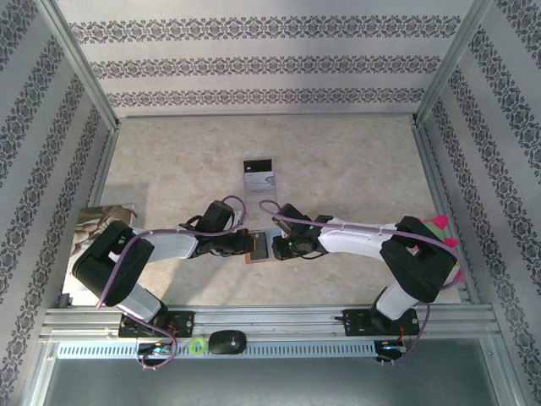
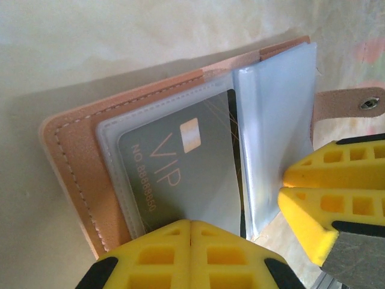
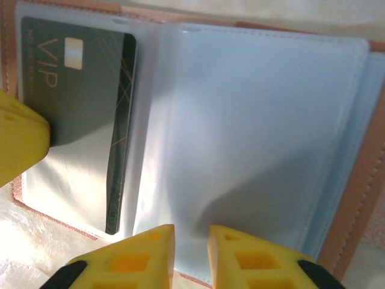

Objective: Take the credit cards out of the card holder

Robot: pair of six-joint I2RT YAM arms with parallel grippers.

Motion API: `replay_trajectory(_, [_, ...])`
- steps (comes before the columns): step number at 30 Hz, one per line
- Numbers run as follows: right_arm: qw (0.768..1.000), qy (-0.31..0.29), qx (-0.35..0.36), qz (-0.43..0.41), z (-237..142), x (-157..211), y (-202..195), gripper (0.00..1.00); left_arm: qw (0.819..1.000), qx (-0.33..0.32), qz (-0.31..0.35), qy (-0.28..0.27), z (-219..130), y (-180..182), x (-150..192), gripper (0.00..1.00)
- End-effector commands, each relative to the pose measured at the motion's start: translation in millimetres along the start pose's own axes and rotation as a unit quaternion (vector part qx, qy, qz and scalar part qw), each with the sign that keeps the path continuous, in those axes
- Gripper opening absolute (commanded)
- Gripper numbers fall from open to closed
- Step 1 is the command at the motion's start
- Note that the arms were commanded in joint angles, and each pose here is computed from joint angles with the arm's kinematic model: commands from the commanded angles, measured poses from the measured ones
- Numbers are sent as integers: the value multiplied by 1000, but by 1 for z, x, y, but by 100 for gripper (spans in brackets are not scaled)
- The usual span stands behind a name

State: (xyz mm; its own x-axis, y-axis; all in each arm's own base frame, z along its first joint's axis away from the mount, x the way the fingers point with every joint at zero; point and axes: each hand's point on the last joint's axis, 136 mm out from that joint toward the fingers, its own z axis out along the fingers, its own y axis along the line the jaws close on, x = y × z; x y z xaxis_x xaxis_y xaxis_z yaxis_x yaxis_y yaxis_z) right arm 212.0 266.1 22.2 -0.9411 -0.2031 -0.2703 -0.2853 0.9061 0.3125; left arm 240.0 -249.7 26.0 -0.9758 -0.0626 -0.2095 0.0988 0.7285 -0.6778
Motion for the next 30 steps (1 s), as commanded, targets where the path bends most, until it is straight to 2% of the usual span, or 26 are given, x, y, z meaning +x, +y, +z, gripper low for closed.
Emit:
replay_trajectory(1, [999, -22, 35, 14, -16, -4, -17, 27, 1000, -17, 0, 14, 2, 7, 9, 0])
replay_trajectory(4, [999, -52, 2, -10, -34, -20, 1, 26, 1000, -15, 3, 12, 2, 6, 8, 0])
replay_trajectory(6, [996, -60, -49, -33, -46, -31, 25, 26, 1000, -13, 3, 12, 2, 5, 8, 0])
replay_trajectory(9, [991, -34, -117, -46, -49, -36, 58, 26, 1000, -13, 3, 11, 2, 5, 7, 0])
replay_trajectory(12, [986, 6, -161, -38, -35, -36, 76, 25, 1000, -13, 5, 10, 1, 4, 7, 0])
replay_trajectory(20, [990, 39, -131, 24, 3, -35, 50, 21, 1000, -17, 6, 12, 1, 6, 8, 0])
replay_trajectory(30, [990, 47, -113, 67, 19, -33, 26, 20, 1000, -18, 1, 13, 2, 8, 8, 0])
